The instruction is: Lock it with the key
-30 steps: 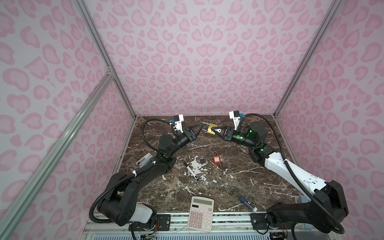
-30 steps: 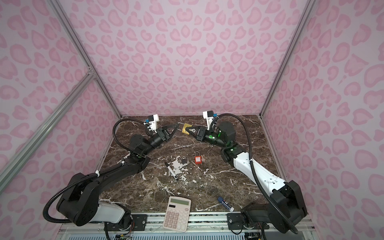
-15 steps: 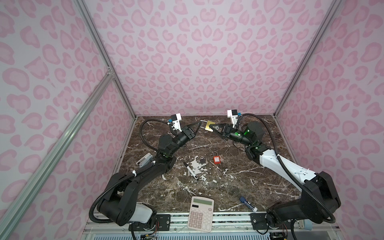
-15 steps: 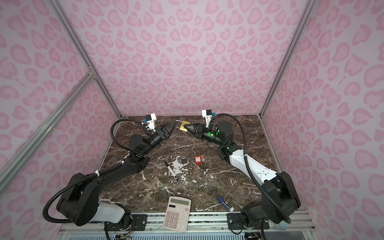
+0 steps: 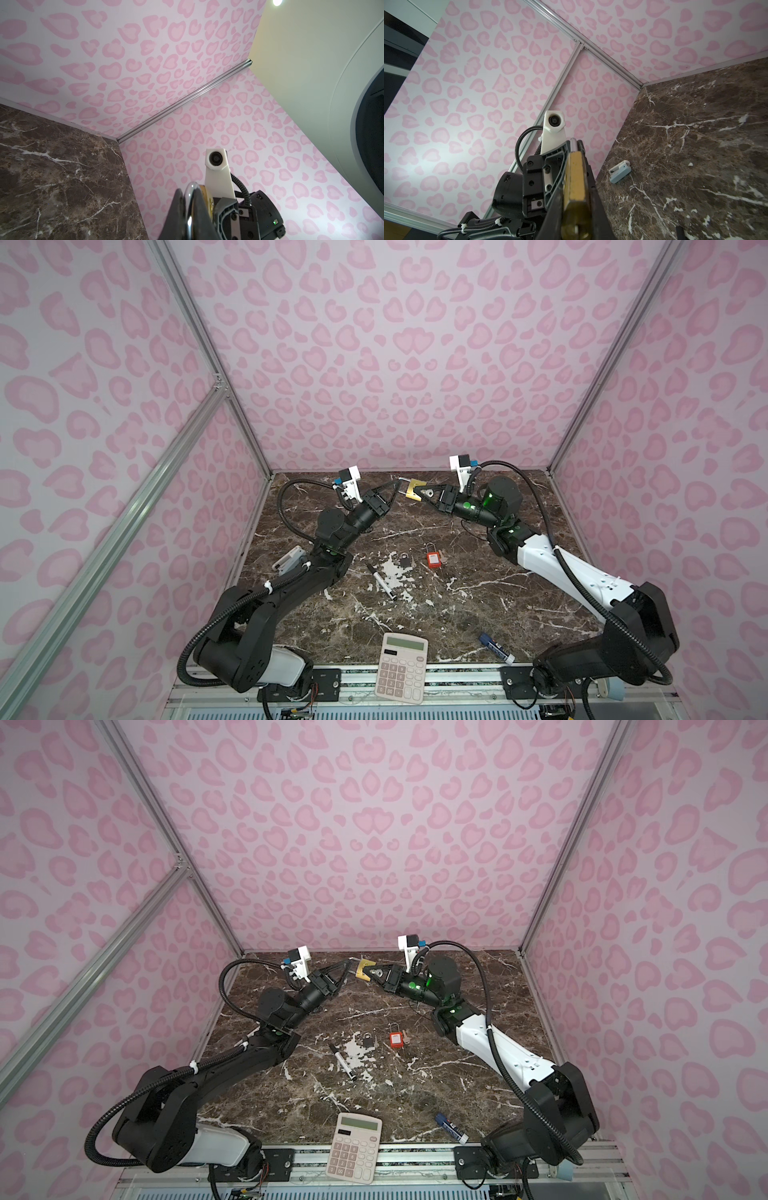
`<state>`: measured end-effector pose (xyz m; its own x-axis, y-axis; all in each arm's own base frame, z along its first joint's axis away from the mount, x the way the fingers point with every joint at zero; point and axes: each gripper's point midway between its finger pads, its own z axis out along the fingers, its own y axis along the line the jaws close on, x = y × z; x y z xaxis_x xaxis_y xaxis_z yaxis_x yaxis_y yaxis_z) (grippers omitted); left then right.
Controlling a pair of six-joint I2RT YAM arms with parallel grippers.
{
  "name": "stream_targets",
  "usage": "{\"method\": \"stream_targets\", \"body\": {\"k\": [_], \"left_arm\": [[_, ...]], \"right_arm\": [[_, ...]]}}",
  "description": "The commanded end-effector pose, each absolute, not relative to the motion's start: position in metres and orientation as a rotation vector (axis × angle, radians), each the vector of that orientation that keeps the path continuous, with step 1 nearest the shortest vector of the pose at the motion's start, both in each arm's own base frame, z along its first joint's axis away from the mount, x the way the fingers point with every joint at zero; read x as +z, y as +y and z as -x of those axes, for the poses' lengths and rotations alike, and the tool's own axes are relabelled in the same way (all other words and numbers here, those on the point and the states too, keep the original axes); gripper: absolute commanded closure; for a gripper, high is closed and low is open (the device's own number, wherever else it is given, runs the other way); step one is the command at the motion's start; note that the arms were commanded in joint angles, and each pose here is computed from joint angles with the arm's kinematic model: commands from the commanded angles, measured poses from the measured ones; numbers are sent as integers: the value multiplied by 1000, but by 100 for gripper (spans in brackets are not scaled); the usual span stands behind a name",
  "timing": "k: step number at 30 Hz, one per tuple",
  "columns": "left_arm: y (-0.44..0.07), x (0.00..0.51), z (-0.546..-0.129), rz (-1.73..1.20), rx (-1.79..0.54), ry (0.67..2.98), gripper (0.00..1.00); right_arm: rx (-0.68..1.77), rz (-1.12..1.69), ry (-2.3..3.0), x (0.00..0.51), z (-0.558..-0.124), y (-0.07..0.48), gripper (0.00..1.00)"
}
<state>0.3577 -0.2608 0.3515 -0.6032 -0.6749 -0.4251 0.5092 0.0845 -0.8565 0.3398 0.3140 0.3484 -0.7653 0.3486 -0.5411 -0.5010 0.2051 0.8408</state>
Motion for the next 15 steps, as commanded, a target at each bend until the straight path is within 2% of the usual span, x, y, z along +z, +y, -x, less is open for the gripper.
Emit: {"method": "stream_targets", "body": {"k": [1,6,15], "left_arm": [[-282,357,-325,-38,-1754,1494,96],[-284,357,-324,-53,-1760,1497,96],[-285,356,-320,-71,-1762,1503,96]], "right_arm": [[1676,202,1824,344,-332,321,100],[1838,185,1741,360,-328,324,100],[1847,184,1750,359,-327,320,100]]}}
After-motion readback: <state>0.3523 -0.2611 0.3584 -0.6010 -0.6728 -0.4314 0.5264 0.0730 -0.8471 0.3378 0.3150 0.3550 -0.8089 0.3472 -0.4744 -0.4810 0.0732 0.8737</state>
